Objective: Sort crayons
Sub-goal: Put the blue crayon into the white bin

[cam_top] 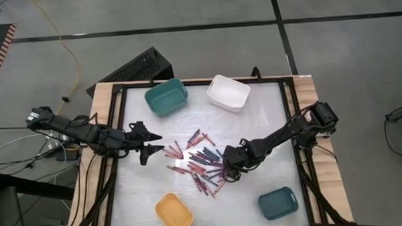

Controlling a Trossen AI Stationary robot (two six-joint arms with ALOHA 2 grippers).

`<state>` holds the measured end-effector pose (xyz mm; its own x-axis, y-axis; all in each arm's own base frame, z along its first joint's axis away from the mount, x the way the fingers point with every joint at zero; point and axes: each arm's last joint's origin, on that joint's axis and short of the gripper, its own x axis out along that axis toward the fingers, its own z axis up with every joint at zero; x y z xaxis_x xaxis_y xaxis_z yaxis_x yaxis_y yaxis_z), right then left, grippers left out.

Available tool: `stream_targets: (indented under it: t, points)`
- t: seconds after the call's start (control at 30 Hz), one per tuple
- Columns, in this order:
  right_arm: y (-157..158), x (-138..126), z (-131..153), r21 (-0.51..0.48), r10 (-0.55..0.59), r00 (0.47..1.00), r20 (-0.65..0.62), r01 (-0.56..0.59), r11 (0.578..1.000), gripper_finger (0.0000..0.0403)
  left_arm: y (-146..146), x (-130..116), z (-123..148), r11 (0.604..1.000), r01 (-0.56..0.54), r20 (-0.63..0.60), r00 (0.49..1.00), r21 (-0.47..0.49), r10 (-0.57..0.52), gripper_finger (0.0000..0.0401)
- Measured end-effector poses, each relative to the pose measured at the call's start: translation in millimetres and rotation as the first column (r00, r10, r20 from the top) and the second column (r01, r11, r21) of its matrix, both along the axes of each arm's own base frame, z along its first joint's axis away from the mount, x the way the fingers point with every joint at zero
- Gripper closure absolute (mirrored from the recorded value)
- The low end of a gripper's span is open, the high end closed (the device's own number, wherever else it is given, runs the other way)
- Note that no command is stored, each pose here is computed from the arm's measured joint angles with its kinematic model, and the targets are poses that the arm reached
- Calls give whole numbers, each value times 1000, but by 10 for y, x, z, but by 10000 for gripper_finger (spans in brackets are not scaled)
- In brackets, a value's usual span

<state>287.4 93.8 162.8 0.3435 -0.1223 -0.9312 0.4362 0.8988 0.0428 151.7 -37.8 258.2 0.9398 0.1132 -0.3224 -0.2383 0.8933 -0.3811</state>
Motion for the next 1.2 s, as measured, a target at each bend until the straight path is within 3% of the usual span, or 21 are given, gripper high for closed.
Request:
stream_targets:
  t: [0.37,0.57,0.73,0.87,0.97,1.1,1.2]
  points:
    - [-45,25,-37,3,-20,1000,-11,20,1000,241,4,-2,-6,1000,-12,-5,1000,6,12,173]
    - [-85,-10,-83,5,-51,999,-14,52,999,285,6,-10,-27,1000,-18,-25,1000,-3,18,173]
    - [-128,-17,-100,1,-71,997,-21,71,997,346,13,-21,-55,1000,-28,-53,998,5,28,173]
    - [-192,-7,-105,3,-75,997,-34,76,997,394,23,-25,-58,998,-61,-52,997,16,61,173]
    - [-239,4,-108,52,-93,994,-50,96,994,393,34,-31,-69,994,-109,-55,993,-20,108,173]
    - [-360,45,-51,67,-119,993,-24,120,990,400,88,-28,-59,978,-207,-34,978,26,208,173]
    - [-510,81,30,13,-161,987,32,160,987,400,158,-30,-45,959,-282,-16,959,17,283,173]
